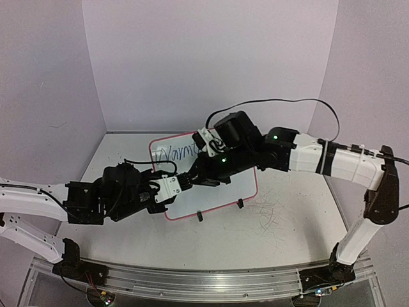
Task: Write a sentence on the whiteboard
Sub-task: Insert the pen cap into the whiteboard marker, then put down the whiteboard marker at the center of the board.
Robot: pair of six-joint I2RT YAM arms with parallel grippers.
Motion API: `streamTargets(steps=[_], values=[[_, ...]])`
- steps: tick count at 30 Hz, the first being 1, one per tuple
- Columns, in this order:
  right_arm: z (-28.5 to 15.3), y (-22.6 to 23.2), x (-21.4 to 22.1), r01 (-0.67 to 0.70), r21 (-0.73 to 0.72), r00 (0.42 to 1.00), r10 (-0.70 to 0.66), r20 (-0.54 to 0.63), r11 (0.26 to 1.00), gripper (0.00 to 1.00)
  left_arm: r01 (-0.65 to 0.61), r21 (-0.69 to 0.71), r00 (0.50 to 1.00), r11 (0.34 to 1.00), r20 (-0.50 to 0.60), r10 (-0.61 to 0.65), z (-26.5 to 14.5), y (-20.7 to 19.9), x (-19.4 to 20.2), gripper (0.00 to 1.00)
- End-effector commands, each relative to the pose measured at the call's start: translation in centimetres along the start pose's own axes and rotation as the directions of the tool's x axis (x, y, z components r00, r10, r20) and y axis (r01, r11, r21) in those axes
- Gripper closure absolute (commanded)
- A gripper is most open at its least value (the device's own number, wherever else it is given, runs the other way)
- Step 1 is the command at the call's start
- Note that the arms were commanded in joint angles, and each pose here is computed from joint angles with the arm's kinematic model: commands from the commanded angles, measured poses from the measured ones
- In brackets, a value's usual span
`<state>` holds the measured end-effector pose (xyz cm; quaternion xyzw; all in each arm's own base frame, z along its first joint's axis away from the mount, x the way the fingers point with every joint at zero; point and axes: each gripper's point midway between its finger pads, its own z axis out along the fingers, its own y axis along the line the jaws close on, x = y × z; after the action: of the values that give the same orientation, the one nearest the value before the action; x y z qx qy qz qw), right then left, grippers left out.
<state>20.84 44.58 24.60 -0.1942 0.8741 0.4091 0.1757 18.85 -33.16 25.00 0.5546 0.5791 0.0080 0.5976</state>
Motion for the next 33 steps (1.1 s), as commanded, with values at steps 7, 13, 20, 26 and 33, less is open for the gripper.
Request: streamTargets(steps=[7,13,20,26,33], values=[[-14.2,-2.0,-3.6,0.142,0.085,0.882,-0.165,0.442,0.986,1.0,0.431,0.177,0.809,0.885,0.36,-0.466,-6.8,5.8,-10.6,0.09],[-22.1,-17.8,-3.7,-0.196,0.606,0.806,-0.226,0.548,0.771,1.0,0.594,0.072,0.735,0.801,0.356,-0.577,-7.2,9.4,-10.3,0.09],[-18.8,-29.2,-0.3,-0.35,0.749,0.831,-0.182,0.525,0.563,1.0,0.778,-0.081,0.61,0.624,0.34,-0.716,-6.5,11.5,-6.8,0.07],[-15.3,-33.1,2.4,-0.381,0.762,0.851,-0.123,0.51,0.523,0.97,0.818,-0.088,0.564,0.569,0.318,-0.762,-6.6,10.8,-5.0,0.08],[-11.2,-36.1,6.4,-0.415,0.747,0.88,0.021,0.475,0.518,0.95,0.812,-0.111,0.574,0.573,0.335,-0.748,-7.4,11.7,-5.0,0.08]])
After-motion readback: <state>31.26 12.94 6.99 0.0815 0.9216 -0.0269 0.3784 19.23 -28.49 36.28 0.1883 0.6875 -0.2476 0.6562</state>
